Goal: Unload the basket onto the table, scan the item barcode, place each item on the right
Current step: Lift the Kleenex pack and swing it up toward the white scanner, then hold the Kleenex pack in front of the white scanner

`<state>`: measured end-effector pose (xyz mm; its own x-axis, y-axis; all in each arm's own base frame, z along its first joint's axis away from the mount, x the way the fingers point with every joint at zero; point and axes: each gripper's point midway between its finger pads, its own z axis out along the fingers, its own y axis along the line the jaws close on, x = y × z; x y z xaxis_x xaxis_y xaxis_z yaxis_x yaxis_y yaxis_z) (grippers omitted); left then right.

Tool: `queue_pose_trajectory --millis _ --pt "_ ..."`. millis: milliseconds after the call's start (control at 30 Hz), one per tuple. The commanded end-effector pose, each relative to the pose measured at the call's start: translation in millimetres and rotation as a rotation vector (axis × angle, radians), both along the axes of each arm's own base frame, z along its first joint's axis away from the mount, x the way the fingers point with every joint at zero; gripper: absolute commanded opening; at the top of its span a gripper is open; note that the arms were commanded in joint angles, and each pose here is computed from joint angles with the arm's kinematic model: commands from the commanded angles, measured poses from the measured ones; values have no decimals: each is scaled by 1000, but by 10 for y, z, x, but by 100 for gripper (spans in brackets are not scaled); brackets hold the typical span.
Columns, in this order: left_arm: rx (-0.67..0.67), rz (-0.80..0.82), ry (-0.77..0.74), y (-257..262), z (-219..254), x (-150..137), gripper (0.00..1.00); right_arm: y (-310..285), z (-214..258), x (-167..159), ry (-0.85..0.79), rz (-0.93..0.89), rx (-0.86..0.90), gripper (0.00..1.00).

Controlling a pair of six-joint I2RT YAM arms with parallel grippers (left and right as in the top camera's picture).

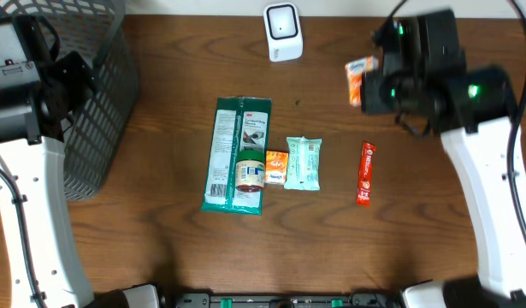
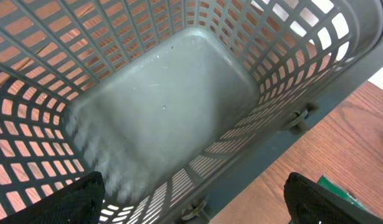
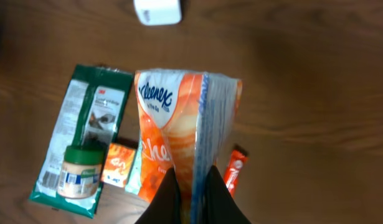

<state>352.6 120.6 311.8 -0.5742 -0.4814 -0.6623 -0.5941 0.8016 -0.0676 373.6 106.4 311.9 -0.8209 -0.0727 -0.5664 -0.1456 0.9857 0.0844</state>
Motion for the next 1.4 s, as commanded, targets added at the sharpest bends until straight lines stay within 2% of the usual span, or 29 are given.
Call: queue_pose_trajectory --millis 0,167,300,467,667,867,1000,1367 --pt "16 6 -1 39 30 -14 92 19 303 293 -71 -28 -81 1" --pt "16 6 -1 39 30 -14 93 126 538 734 -193 -71 -139 1" --pt "16 6 -1 39 30 -14 93 422 525 1186 -307 -24 -141 1" --pt "16 6 -1 39 30 -14 92 717 93 1717 -359 -50 -216 1" --pt "16 6 -1 39 30 -14 92 993 -752 2250 -372 -10 -395 1" --pt "16 6 -1 39 30 -14 92 1124 -1425 2506 -376 22 -564 1" --pt "16 6 -1 39 30 -14 92 1219 -1666 2578 -379 78 -620 1" --pt "16 6 -1 39 30 -14 92 1278 -1811 2592 -371 96 -612 1"
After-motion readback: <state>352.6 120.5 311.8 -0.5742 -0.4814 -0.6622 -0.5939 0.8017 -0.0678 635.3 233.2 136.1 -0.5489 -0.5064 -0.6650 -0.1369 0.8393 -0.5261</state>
